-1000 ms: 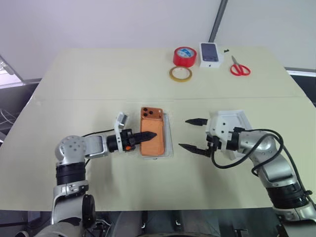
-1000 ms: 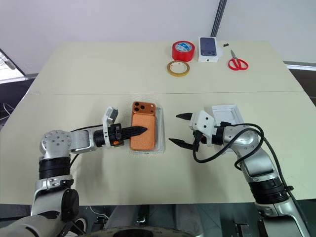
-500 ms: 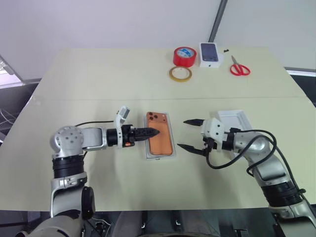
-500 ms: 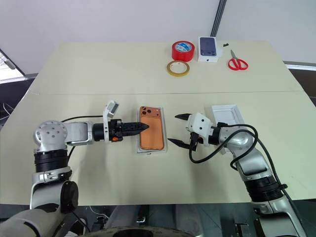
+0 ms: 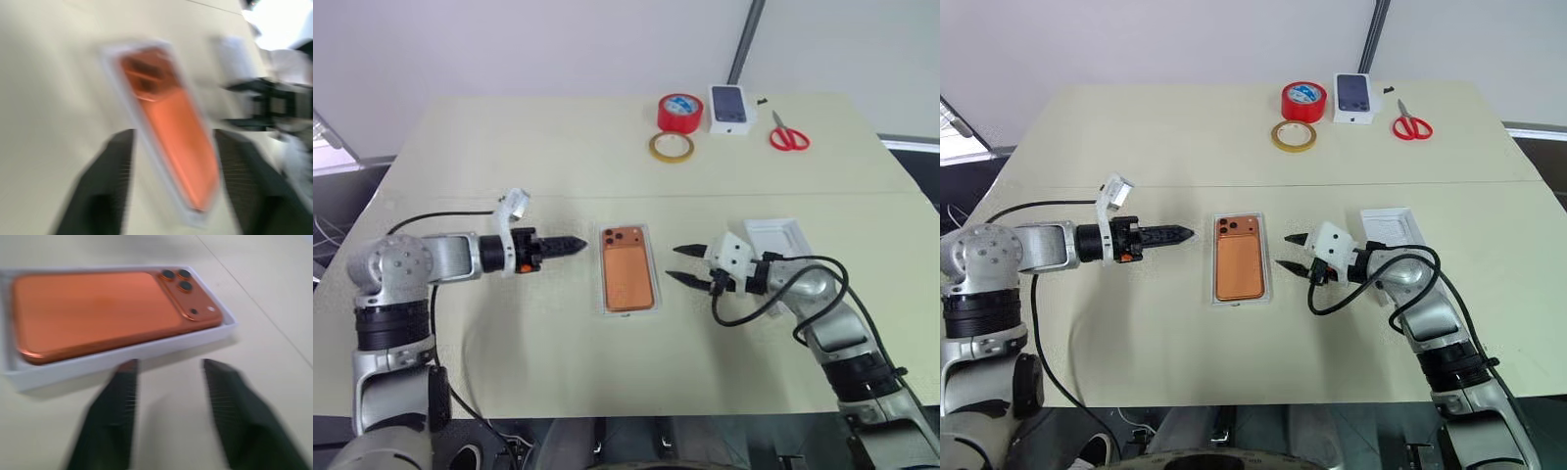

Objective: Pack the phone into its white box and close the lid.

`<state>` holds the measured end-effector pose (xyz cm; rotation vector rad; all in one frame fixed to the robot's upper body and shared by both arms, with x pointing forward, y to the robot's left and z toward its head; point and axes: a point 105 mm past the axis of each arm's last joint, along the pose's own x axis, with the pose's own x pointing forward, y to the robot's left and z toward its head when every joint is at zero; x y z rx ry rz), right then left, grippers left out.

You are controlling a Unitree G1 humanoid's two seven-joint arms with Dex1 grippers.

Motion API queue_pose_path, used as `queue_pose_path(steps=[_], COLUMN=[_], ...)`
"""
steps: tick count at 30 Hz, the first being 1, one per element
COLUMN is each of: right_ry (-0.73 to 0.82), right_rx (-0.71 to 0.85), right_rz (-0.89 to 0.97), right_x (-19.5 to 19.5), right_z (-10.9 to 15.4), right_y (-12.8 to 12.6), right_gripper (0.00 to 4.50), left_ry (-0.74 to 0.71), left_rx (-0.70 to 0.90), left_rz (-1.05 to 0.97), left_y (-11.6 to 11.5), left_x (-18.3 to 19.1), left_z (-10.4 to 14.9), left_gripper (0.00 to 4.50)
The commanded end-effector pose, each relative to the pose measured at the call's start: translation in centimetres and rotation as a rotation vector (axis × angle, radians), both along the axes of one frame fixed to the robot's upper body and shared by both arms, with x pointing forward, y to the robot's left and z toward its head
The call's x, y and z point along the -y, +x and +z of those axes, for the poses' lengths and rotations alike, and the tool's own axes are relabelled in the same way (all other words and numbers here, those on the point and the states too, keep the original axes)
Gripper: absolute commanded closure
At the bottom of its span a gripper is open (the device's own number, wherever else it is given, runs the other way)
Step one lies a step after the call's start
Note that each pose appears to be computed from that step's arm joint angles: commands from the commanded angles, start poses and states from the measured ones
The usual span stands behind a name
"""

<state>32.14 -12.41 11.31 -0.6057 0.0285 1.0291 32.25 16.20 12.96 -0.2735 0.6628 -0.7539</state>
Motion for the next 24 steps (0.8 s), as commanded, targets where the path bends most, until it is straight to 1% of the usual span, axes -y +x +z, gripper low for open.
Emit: queue_pose_path(steps=[1, 2, 3, 4, 6, 7, 8, 9, 11, 14, 16, 18, 20, 24], right_ry=[0.002, -0.004, -0.029, -0.060, -0.070, -0.054, -0.039, -0.029, -0.025, -0.069, -0.091, -0.115, -0.121, -0.173], right_rx=[0.045, 0.045, 0.050, 0.050, 0.036, 0.032, 0.031, 0.030, 0.023, 0.024, 0.014, -0.013, -0.046, -0.064], right_rz=[-0.008, -0.006, -0.001, 0.008, 0.026, 0.037, 0.043, 0.050, 0.053, 0.004, -0.041, -0.057, -0.064, -0.105], right_x=[-0.4, -0.5, -0.8, -1.1, -1.8, -2.2, -2.5, -2.7, -2.6, -0.5, 1.5, 3.2, 4.1, 6.4], right_z=[0.6, 0.4, 0.0, -0.7, -1.3, -1.2, -1.0, -0.8, -0.6, -0.8, -0.8, -1.0, -1.2, -1.8], right_y=[0.6, 0.7, 0.7, 0.7, 0.5, 0.4, 0.3, 0.3, 0.2, 0.5, 0.5, -0.2, -1.1, -2.8], right_gripper=[4.49, 4.50, 4.50, 4.50, 4.50, 4.50, 4.50, 4.50, 4.50, 4.50, 4.50, 4.50, 4.50, 4.50], left_ry=[0.152, 0.108, 0.058, 0.058, 0.092, 0.098, 0.072, 0.021, -0.009, -0.083, -0.086, -0.070, -0.080, -0.111], left_rx=[0.042, 0.033, 0.019, 0.025, 0.034, 0.070, 0.087, 0.071, 0.107, 0.178, 0.204, 0.238, 0.231, 0.252], left_rz=[-0.131, -0.152, -0.161, -0.174, -0.185, -0.204, -0.212, -0.211, -0.274, -0.369, -0.400, -0.452, -0.463, -0.530], left_y=[-1.3, -1.7, -1.8, -1.9, -1.6, -1.4, -1.2, -1.1, -1.3, -2.0, -1.9, -1.9, -1.5, -0.9], left_x=[1.5, 2.5, 3.4, 4.2, 5.0, 5.8, 6.5, 7.4, 8.9, 11.6, 13.0, 14.2, 15.2, 18.3], left_z=[-3.3, -3.7, -4.0, -4.6, -5.8, -5.8, -5.5, -5.2, -4.6, -3.6, -3.8, -4.2, -4.4, -4.0], left_gripper=[4.09, 4.47, 4.47, 4.47, 4.47, 4.47, 4.47, 4.47, 4.47, 4.47, 4.47, 4.47, 4.47, 4.47])
